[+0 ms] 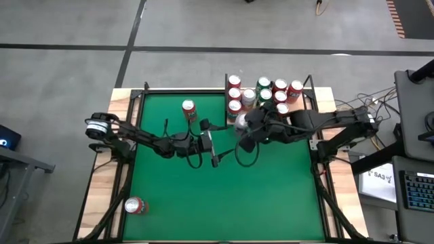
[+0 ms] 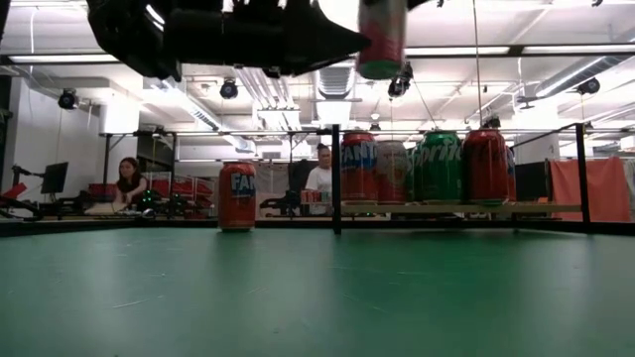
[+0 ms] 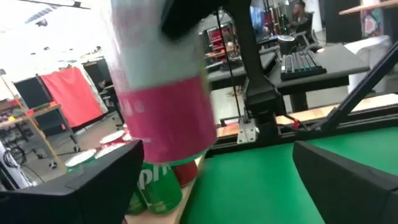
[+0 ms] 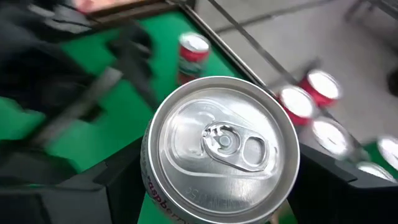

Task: Place canned beverage on shelf
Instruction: Put the pink/white soda can on the shelf aligned with the other pink/white soda can

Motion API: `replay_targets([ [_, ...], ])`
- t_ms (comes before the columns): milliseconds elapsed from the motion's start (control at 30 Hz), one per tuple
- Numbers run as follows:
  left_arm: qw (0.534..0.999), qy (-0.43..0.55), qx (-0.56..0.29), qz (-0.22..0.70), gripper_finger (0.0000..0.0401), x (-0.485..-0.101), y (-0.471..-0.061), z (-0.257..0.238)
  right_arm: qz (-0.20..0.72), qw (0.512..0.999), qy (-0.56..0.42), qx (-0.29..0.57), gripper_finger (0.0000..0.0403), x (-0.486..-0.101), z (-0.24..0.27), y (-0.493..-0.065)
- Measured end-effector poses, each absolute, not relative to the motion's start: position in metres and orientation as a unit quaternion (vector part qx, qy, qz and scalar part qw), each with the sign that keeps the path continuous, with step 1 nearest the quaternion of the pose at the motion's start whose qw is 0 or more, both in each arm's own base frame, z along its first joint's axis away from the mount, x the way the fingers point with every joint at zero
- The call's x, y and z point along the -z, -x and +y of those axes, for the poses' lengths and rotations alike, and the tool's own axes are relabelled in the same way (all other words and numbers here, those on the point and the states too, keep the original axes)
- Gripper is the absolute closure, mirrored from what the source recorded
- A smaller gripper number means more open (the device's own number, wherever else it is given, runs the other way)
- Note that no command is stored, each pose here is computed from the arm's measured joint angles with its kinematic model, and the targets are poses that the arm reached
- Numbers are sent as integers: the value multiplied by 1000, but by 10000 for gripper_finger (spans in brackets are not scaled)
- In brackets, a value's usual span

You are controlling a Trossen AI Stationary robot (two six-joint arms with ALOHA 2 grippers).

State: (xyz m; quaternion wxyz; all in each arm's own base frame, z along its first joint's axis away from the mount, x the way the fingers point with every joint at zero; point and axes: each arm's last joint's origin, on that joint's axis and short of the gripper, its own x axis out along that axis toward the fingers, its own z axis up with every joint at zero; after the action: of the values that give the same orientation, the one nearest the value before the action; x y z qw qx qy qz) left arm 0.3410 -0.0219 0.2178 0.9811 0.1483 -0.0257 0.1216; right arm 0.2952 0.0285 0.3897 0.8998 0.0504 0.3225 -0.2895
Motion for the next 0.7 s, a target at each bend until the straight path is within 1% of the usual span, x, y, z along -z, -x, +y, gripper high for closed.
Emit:
replay_targets([
  [67,980,-159,-121,-21,4,-223,-339,-22,339,888,-53,305,115,-389,22,-288],
  [167,978,-170,-121,-8,12,-228,-333,-20,353,877,-60,322,115,-389,13,-281],
  [367,975,-179,-130,-28,18,-243,-309,-17,370,861,-63,343,115,-379,0,-276],
  [567,970,-187,-142,-64,19,-258,-270,-11,388,851,-70,347,115,-354,-5,-280],
  [700,965,-195,-151,-86,19,-265,-244,-9,397,846,-100,340,115,-331,-16,-284],
])
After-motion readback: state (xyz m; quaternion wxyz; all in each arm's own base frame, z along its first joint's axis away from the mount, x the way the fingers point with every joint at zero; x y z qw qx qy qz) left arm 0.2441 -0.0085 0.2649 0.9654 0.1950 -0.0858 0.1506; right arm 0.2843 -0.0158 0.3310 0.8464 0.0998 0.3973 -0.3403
